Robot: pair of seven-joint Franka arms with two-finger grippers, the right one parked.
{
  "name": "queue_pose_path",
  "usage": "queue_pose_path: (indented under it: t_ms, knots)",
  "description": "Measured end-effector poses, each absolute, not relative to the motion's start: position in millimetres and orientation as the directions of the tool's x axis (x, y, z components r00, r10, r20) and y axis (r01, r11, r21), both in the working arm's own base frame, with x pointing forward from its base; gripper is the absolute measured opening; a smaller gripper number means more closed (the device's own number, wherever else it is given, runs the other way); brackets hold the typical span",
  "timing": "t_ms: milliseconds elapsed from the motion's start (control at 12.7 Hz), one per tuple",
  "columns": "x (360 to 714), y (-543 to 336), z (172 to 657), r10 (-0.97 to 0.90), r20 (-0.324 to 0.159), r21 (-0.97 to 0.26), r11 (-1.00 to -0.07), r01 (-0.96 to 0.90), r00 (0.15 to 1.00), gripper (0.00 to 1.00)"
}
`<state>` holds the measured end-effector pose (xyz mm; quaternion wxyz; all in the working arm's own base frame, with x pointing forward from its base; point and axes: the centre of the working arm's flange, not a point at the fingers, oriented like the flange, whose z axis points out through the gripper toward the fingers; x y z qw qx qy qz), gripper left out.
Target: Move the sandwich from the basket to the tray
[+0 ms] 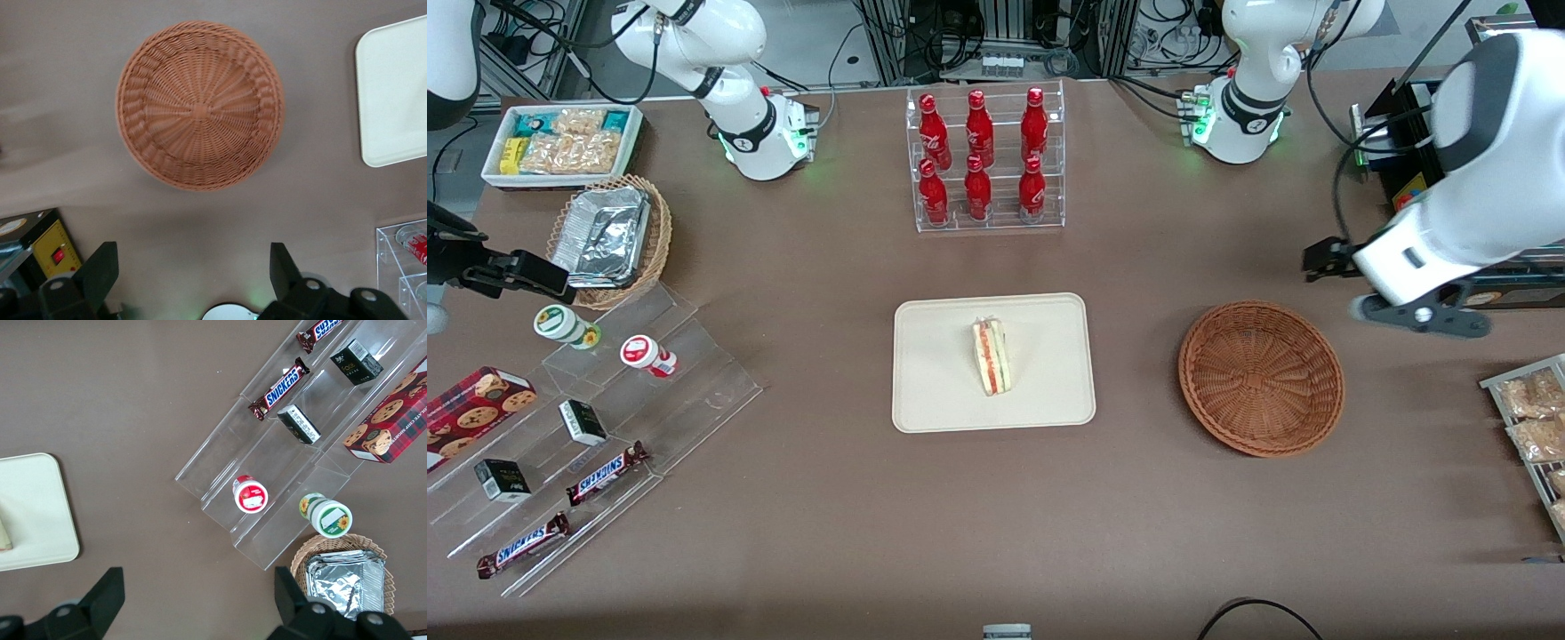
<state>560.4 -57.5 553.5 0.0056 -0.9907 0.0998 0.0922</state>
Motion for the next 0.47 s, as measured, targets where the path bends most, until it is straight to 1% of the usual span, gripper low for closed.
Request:
queue_pose_path:
  t_ms: [157, 314, 471]
  knots:
    - [551, -47, 570, -0.180, -0.178, 0.003, -0.983, -0.182, 0.967, 1.00]
    - [541, -39, 588, -0.166, -0.160, -0.010, -0.985, -0.170, 0.973, 1.00]
    - [536, -32, 598, -0.156, -0.148, -0.053, -0.985, -0.165, 0.977, 1.00]
